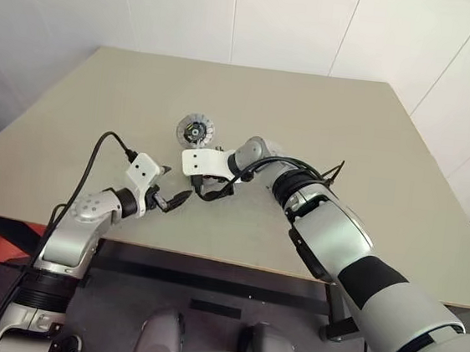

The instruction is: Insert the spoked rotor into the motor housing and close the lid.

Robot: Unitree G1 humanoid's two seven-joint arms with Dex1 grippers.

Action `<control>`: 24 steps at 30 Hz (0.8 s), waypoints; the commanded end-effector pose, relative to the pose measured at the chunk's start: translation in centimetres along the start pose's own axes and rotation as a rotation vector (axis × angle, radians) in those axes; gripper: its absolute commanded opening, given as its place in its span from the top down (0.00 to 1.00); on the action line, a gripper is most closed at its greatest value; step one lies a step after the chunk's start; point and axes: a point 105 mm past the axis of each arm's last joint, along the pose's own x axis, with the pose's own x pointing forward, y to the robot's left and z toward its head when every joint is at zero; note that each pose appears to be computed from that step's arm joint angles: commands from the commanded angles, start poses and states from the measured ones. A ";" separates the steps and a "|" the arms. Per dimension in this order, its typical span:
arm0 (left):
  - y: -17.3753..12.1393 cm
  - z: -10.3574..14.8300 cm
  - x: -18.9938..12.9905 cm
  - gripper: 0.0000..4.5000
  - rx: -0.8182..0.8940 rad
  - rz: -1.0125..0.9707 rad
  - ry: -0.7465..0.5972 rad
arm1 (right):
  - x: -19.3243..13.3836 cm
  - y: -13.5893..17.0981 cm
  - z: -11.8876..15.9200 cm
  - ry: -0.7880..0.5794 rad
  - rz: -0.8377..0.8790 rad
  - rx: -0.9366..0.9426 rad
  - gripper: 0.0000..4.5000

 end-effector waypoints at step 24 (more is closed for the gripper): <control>-1.4 1.1 -0.4 0.00 -0.004 0.011 -0.041 | -0.4 -1.7 1.6 -0.001 -0.067 0.024 0.21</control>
